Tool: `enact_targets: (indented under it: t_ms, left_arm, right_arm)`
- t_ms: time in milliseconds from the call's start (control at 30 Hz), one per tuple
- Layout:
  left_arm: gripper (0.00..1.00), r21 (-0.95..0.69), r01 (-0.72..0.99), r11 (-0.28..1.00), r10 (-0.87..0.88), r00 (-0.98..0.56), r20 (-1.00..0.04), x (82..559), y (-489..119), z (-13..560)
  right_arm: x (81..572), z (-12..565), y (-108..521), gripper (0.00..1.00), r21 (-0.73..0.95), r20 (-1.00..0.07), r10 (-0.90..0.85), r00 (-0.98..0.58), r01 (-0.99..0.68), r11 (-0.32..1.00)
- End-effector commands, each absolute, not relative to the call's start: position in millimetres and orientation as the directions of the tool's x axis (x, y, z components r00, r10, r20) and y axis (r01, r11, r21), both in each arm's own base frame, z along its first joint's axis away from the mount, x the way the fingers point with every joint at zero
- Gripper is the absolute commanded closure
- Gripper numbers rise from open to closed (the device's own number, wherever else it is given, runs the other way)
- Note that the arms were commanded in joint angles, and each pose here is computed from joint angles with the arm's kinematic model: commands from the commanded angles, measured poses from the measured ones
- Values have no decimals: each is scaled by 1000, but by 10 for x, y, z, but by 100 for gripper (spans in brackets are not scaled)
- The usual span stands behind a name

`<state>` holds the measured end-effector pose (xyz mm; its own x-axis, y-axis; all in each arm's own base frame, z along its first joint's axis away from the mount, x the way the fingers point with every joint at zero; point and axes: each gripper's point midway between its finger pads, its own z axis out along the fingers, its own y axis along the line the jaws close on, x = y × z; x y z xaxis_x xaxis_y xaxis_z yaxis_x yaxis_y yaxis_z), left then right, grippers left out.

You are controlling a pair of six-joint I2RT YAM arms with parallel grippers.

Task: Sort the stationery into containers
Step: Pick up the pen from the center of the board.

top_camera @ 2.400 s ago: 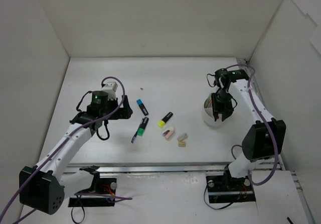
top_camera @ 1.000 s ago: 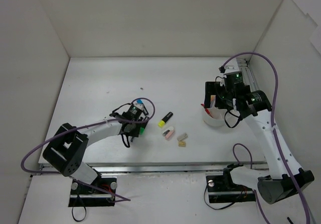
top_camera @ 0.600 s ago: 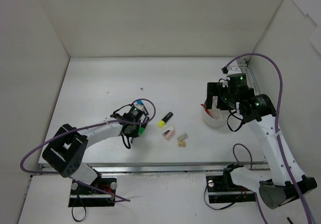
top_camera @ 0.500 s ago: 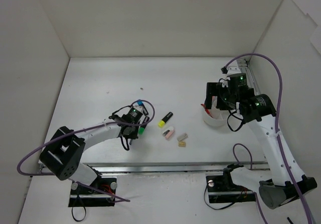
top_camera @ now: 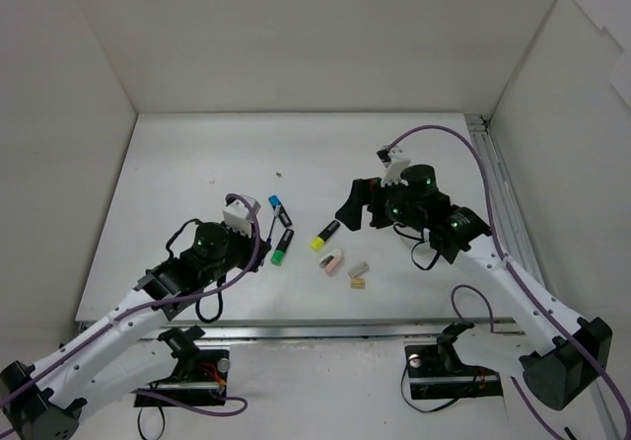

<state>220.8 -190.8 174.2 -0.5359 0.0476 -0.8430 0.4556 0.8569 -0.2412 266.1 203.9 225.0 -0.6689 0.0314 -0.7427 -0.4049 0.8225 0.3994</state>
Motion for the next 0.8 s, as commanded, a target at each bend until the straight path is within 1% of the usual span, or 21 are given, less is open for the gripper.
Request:
enact_targets:
  t_ms: [0, 67, 100, 167, 300, 367, 467, 600, 667, 767]
  left_arm:
    - [100, -242, 600, 762, 54, -432, -900, 2161, -2147, 2038]
    - [100, -247, 641, 727, 57, -414, -908, 2122, -2216, 2099]
    - [100, -244, 653, 717, 61, -407, -911, 2120, -2239, 2121]
    - [100, -245, 696, 675, 59, -381, -923, 2094, -2348, 2200]
    - [100, -244, 735, 632, 70, -367, -928, 2077, -2489, 2257]
    - [100, -241, 746, 620, 75, -362, -929, 2071, -2543, 2274]
    - [100, -242, 747, 619, 68, -357, -932, 2096, -2569, 2303]
    - [100, -268, 716, 645, 23, -368, -929, 2162, -2567, 2389]
    - [100, -269, 740, 617, 31, -364, -931, 2128, -2613, 2408]
    - [100, -268, 778, 568, 26, -342, -939, 2061, -2696, 2458]
  right_arm:
    - [2783, 2984, 2560, 2, 479, -860, 198, -471, -608, 633]
    - [2695, 2991, 2698, 2, 502, -855, 221, -469, -644, 577]
    - [2700, 3102, 2755, 2, 498, -864, 251, -437, -671, 549]
    - [2642, 3074, 2903, 2, 506, -860, 238, -452, -692, 514]
    - [2564, 3008, 3131, 2, 509, -856, 189, -481, -722, 469]
    - [2540, 2964, 3203, 2, 511, -854, 176, -490, -724, 464]
    - [2543, 2864, 3209, 2, 508, -850, 155, -503, -708, 490]
    - [2515, 2793, 3123, 2, 498, -852, 148, -502, -689, 527]
    - [2519, 2738, 3080, 2, 503, -848, 161, -505, -672, 544]
    - [2493, 2780, 3081, 2, 512, -849, 188, -494, -679, 527]
